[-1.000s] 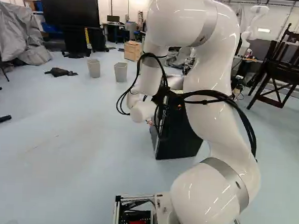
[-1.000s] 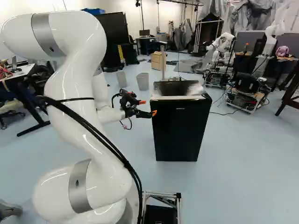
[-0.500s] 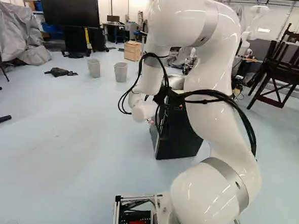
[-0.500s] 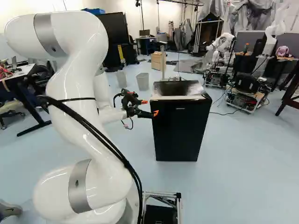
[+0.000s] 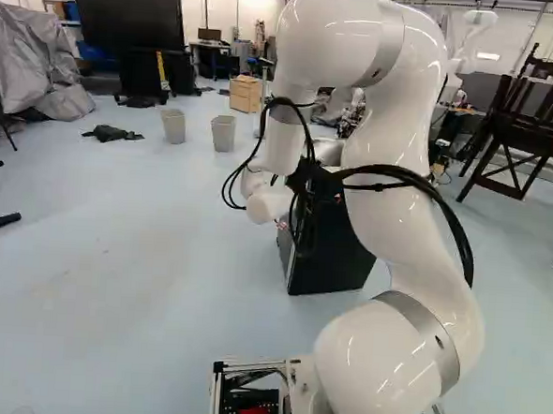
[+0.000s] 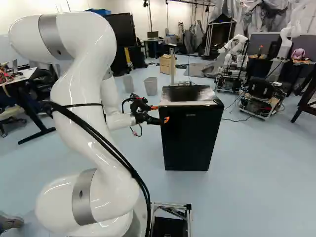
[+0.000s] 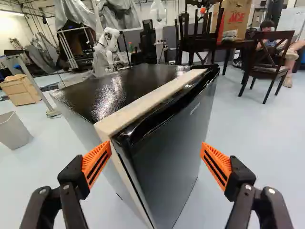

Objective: Grab a drink from the fridge

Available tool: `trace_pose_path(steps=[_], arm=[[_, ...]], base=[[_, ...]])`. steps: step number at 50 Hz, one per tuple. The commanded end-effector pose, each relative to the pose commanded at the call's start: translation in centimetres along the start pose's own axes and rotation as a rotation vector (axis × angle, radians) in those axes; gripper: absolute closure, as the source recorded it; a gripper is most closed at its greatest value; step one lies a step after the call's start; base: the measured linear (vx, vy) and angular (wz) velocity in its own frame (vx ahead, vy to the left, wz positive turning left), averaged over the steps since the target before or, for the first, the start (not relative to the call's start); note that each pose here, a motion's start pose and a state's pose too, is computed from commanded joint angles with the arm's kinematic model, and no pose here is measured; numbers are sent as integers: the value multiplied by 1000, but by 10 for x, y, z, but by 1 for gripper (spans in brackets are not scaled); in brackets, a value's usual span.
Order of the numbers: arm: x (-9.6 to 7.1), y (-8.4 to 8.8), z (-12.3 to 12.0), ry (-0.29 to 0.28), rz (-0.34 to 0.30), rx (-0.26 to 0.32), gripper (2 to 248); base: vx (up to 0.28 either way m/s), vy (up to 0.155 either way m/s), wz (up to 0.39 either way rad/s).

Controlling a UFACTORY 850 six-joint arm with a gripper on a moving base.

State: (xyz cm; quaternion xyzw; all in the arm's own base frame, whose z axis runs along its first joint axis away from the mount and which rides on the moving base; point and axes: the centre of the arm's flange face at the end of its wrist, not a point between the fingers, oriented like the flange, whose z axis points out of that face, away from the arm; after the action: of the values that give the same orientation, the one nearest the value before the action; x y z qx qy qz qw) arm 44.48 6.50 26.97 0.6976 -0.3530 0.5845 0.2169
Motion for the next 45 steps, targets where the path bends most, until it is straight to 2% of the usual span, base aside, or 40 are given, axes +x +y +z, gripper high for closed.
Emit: trace_pose_path(steps=[21, 45], arm=[[2, 4, 7, 3, 5, -18, 3], [5, 22, 4, -3, -8, -34, 3]], base=[[0, 0, 0], [0, 0, 0]])
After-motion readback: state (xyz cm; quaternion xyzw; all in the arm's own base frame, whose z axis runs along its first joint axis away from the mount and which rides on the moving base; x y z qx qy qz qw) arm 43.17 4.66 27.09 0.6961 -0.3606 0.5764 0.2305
